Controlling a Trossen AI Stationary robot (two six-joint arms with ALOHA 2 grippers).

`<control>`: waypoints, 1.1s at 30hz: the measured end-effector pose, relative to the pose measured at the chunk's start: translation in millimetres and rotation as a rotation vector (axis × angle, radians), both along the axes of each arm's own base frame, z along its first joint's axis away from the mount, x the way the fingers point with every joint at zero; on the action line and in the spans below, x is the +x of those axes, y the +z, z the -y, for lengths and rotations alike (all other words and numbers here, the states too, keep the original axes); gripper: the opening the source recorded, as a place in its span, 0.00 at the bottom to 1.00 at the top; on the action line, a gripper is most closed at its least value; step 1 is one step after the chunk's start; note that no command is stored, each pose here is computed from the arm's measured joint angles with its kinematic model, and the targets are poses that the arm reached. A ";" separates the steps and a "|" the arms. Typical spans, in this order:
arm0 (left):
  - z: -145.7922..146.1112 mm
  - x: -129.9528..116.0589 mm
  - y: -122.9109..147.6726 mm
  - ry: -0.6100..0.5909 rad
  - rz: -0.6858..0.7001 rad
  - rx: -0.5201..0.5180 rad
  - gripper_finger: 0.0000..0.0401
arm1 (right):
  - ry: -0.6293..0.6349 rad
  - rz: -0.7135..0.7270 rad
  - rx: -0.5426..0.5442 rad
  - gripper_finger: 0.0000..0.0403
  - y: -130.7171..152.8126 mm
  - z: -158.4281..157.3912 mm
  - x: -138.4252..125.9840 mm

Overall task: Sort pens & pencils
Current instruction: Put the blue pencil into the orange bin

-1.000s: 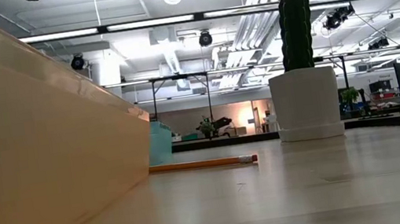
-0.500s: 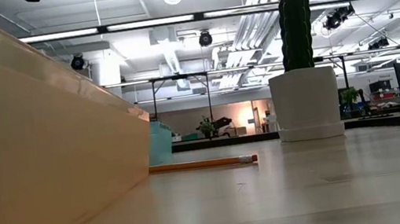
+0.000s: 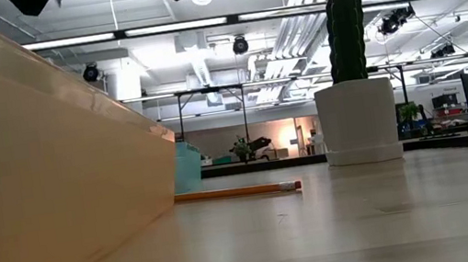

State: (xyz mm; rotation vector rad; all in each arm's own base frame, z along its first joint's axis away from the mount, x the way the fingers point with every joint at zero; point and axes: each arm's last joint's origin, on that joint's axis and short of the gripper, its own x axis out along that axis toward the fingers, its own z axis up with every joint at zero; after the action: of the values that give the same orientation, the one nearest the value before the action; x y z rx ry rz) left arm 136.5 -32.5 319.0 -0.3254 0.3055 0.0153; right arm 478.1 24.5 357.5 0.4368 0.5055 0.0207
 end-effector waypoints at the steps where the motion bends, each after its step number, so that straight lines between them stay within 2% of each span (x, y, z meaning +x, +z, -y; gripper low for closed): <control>1: -0.2 -0.5 -1.5 0.003 -0.016 0.000 0.03 | 0.003 -0.004 0.002 0.39 -0.3 0.2 -0.2; 9: 0.0 -0.4 -14.6 0.014 -0.152 -0.001 0.03 | 0.009 -0.104 -0.038 0.39 -9.0 3.5 -5.2; 19: 11.9 29.2 -33.6 -0.066 -0.292 -0.048 0.04 | 0.027 -0.245 -0.098 0.39 -20.3 14.8 -13.7; 24: 18.2 40.1 -44.9 -0.120 -0.374 -0.067 0.04 | 0.050 -0.367 -0.132 0.39 -28.7 20.7 -22.5; 28: 24.8 44.5 -50.3 -0.133 -0.407 -0.079 0.04 | 0.076 -0.444 -0.159 0.39 -33.6 22.5 -28.6; 33: 33.1 52.1 -55.1 -0.135 -0.415 -0.104 0.04 | 0.107 -0.467 -0.190 0.39 -35.0 22.6 -30.9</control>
State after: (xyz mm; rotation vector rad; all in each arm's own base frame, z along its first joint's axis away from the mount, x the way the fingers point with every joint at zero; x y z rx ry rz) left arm 188.6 -65.6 263.9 -0.4036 0.7414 -0.0673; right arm 447.2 2.0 322.4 0.2251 0.9819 -0.0272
